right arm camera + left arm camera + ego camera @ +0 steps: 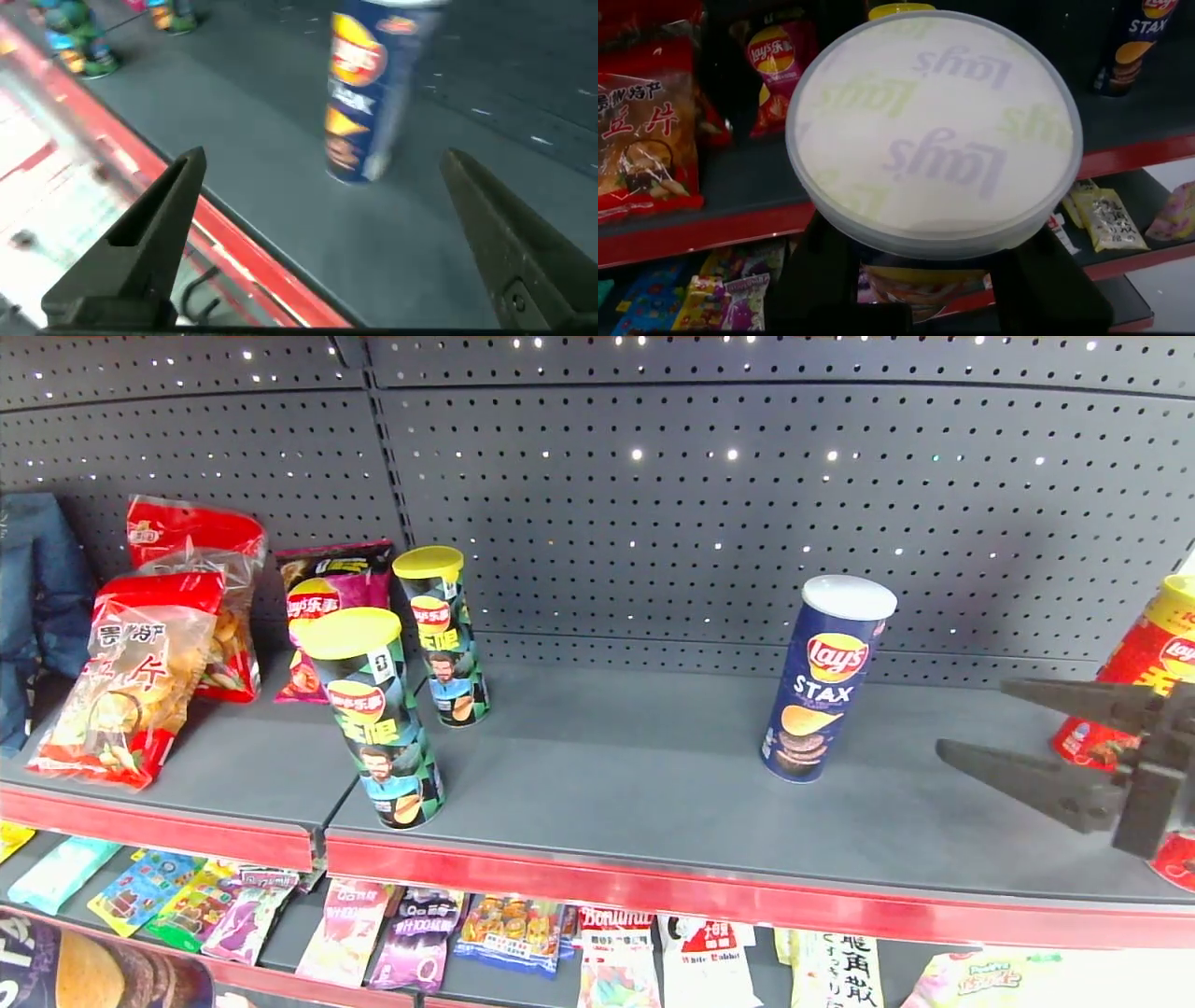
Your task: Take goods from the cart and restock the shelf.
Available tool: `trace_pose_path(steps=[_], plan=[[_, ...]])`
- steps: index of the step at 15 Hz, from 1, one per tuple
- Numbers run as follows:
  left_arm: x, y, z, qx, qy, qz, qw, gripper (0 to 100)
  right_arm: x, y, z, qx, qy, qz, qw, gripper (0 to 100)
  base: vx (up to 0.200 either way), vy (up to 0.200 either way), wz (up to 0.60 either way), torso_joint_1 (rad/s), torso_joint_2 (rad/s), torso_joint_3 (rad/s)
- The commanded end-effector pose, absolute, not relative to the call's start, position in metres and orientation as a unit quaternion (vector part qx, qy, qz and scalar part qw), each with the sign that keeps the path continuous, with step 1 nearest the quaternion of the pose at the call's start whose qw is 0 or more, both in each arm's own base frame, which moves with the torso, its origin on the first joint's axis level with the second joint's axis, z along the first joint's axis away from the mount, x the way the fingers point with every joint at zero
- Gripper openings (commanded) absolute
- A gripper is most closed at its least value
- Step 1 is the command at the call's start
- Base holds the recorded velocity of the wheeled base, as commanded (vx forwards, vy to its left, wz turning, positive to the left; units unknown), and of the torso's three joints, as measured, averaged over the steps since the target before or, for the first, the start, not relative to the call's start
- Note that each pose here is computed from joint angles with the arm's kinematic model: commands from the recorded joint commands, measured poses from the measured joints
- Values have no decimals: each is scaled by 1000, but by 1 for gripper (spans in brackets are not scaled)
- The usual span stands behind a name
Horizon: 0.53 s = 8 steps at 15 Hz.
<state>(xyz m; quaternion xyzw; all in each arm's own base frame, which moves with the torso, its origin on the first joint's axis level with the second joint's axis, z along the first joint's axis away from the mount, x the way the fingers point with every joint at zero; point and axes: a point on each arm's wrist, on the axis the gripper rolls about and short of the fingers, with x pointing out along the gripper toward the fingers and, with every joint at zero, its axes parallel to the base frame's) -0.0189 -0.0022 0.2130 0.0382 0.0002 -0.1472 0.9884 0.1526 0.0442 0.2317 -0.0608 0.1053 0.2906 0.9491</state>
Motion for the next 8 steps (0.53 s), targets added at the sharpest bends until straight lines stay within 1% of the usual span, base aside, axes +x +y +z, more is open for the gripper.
trace_pose_path(steps=[1, 2, 3, 6, 8], plan=[[-17, -2, 214, 38, 3, -144, 989, 0, 194, 66, 223, -62, 146, 317, 935, 100, 0, 0, 0, 0, 0, 0], [-18, -2, 214, 38, 2, -142, 989, 0, 201, 68, 223, -63, 144, 317, 935, 100, 0, 0, 0, 0, 0, 0], [-18, -2, 214, 39, 2, -137, 990, 0, 216, 72, 223, -63, 132, 311, 939, 100, 0, 0, 0, 0, 0, 0], [-18, -2, 215, 39, 0, -136, 990, 0, 232, 77, 218, -65, 141, 307, 939, 100, 0, 0, 0, 0, 0, 0], [-17, -2, 215, 39, 2, -136, 990, 0, 241, 79, 216, -67, 136, 290, 945, 100, 0, 0, 0, 0, 0, 0]])
